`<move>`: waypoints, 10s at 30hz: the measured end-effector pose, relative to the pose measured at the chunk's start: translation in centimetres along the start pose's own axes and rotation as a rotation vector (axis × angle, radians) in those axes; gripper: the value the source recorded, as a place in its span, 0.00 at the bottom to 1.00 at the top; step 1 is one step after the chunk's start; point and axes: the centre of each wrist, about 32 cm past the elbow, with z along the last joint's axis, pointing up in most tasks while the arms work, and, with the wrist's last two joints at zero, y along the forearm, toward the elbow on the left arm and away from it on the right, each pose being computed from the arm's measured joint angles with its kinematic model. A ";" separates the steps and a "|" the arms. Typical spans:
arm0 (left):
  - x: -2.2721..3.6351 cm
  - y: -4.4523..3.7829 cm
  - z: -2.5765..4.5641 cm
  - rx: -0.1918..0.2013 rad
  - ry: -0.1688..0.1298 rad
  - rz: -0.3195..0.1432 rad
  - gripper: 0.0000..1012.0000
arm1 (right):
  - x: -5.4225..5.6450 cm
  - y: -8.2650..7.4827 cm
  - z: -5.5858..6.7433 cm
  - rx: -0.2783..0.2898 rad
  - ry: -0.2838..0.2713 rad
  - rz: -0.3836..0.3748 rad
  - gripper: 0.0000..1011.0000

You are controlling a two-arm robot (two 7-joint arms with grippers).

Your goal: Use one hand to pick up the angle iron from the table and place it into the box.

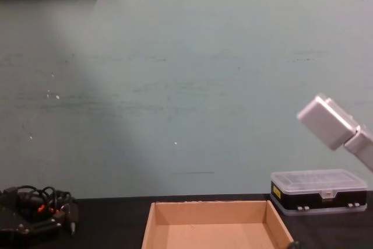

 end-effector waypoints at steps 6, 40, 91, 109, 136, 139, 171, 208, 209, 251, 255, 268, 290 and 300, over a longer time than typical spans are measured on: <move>0.00 0.00 0.00 0.000 0.000 0.000 0.99 | 0.0 -0.4 1.4 0.063 -0.004 0.031 0.44; 0.00 0.00 0.00 0.000 0.000 0.000 0.99 | 3.9 2.4 1.6 0.111 -0.004 -0.315 0.44; 0.00 0.00 0.00 0.000 0.000 0.000 0.99 | 5.4 4.1 0.3 0.074 0.032 -0.365 0.99; 0.00 0.00 0.00 0.000 0.000 0.000 0.99 | 4.8 2.5 1.6 0.164 -0.002 -0.340 0.99; 0.00 0.00 0.00 0.000 0.000 0.000 0.99 | 4.0 -2.0 5.4 0.123 -0.150 0.140 0.99; 0.00 0.00 0.00 0.000 0.000 0.000 0.99 | 4.0 -1.9 5.4 0.108 -0.157 0.183 0.99; 0.00 0.00 0.00 0.000 0.000 0.000 0.99 | 2.6 0.0 3.6 -0.031 -0.250 0.430 0.99; 0.00 0.00 0.00 0.000 0.000 0.000 0.99 | 0.5 2.2 2.2 -0.100 -0.272 0.452 0.99; 0.00 0.00 0.00 0.000 0.000 0.000 0.99 | 0.5 2.2 2.2 -0.100 -0.273 0.449 0.99; 0.00 0.00 0.00 0.000 0.000 0.000 0.99 | 0.9 2.6 2.1 -0.109 -0.270 0.409 0.07; 0.00 0.00 0.00 0.000 0.000 0.000 0.99 | 0.9 2.7 2.2 -0.107 -0.271 0.408 0.07; 0.00 0.00 0.00 0.000 0.000 0.000 0.99 | 1.6 2.4 3.1 -0.036 -0.234 0.398 0.07; 0.00 0.00 0.00 0.000 0.000 0.000 0.99 | 4.7 -0.5 6.1 0.194 -0.185 0.071 0.07; 0.00 0.00 0.00 0.000 0.000 0.000 0.99 | 5.4 0.9 4.3 0.172 -0.139 -0.136 0.07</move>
